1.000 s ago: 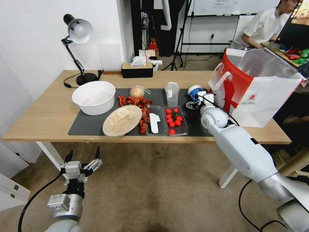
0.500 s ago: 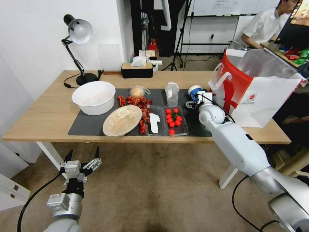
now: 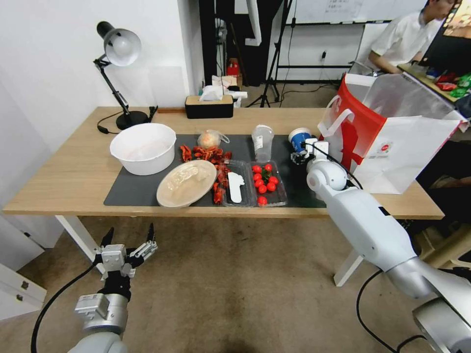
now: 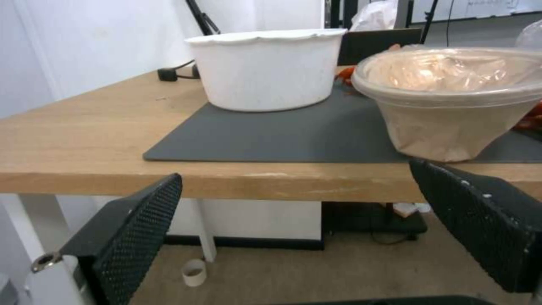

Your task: Pick up the trash from the table and place it into the takeout bag.

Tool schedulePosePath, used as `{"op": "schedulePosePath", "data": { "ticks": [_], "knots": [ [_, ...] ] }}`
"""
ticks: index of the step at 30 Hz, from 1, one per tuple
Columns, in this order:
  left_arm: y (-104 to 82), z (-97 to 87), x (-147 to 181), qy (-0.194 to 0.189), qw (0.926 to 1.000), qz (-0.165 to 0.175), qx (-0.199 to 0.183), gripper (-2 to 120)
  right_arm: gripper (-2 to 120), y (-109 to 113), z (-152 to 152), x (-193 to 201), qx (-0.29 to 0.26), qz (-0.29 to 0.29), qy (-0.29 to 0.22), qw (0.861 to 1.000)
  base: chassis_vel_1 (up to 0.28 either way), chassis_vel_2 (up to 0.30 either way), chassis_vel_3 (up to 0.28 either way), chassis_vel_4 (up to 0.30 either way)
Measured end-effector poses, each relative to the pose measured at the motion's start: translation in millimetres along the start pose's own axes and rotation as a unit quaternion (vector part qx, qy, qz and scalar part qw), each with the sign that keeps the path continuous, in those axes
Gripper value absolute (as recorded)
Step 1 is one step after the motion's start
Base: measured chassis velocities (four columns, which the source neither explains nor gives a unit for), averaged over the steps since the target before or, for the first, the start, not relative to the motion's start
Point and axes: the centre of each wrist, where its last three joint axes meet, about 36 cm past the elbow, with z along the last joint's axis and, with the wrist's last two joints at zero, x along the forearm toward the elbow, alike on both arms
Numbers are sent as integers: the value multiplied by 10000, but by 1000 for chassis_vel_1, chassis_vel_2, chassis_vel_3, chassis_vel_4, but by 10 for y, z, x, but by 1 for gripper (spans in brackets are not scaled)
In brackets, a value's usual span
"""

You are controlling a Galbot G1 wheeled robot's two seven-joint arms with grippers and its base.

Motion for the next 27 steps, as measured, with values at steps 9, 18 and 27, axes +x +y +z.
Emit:
{"op": "schedulePosePath", "data": {
  "ticks": [9, 18, 27],
  "knots": [
    [-7, -32, 38, -13, 10000, 16, -13, 100, 46, -22, 27, 213, -45, 42, -372, 9993, 0, 0, 0, 0],
    [-11, -73, 78, -39, 10000, 7, -26, 100, 46, -128, 46, 760, 69, -97, -960, 9953, 0, 0, 0, 0],
    [-57, -119, 197, -86, 9999, -5, -92, 100, 45, -394, 223, 1616, 218, -515, -1288, 9901, 0, 0, 0, 0]
  ]
}}
